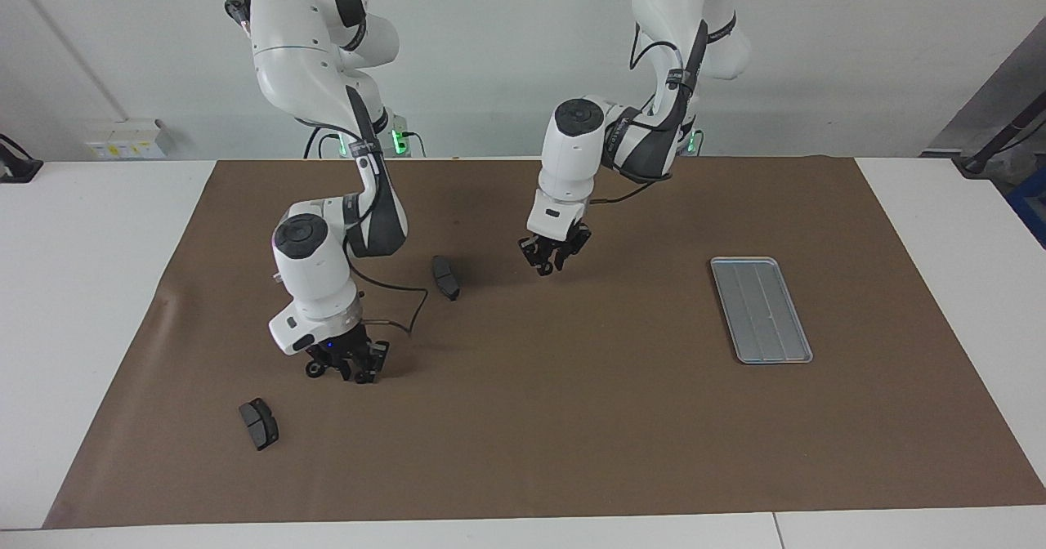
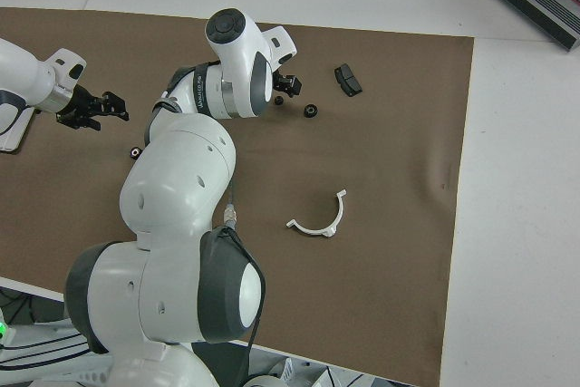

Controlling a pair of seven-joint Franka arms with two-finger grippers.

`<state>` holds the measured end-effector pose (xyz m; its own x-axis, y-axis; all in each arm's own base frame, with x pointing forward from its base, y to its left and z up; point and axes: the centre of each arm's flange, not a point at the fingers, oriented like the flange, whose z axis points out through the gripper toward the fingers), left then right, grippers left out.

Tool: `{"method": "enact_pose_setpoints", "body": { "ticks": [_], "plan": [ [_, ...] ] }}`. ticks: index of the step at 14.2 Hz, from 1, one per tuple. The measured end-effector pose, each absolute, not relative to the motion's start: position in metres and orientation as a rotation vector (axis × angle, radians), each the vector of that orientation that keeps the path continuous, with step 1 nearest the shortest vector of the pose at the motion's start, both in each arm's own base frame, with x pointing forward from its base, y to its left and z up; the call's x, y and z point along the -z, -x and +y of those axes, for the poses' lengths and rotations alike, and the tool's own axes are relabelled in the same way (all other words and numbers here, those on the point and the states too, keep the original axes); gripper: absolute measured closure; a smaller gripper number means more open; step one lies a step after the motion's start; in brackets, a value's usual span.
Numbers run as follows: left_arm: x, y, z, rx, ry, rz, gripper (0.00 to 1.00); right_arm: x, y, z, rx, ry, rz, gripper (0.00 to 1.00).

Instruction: Place bearing gear from tray to pile

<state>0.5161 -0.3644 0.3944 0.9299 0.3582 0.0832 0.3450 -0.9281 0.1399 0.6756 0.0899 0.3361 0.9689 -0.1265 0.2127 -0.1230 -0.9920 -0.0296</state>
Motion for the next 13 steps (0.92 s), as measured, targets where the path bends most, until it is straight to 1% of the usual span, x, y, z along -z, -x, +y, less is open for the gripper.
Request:
{"method": "enact_pose_setpoints", "body": {
  "ticks": [1, 3, 6, 9, 11, 13],
  "plan": [
    [-0.399, -0.529, -0.348, -0.158, -2.969, 0.571, 0.05, -0.351, -0.671, 0.093, 0.317, 3.105, 0.190, 0.00],
    [-0.414, -0.555, -0.309, -0.129, -3.006, 0.562, 0.06, -0.382, -0.658, 0.113, 0.262, 3.115, 0.149, 0.00],
    [-0.443, -0.593, -0.231, -0.047, -3.071, 0.398, 0.11, -0.411, -0.630, 0.188, 0.229, 3.099, 0.125, 0.00],
    [-0.465, -0.621, -0.121, 0.017, -3.105, 0.159, 0.13, -0.411, -0.592, 0.284, 0.216, 3.081, 0.075, 0.00],
    [-0.475, -0.629, -0.051, 0.025, -3.107, 0.017, 0.13, -0.403, -0.569, 0.330, 0.214, 3.068, 0.075, 0.00],
    [-0.482, -0.630, -0.001, 0.026, -3.106, -0.061, 0.13, -0.383, -0.546, 0.376, 0.214, 3.052, 0.113, 0.00]
  ]
}}
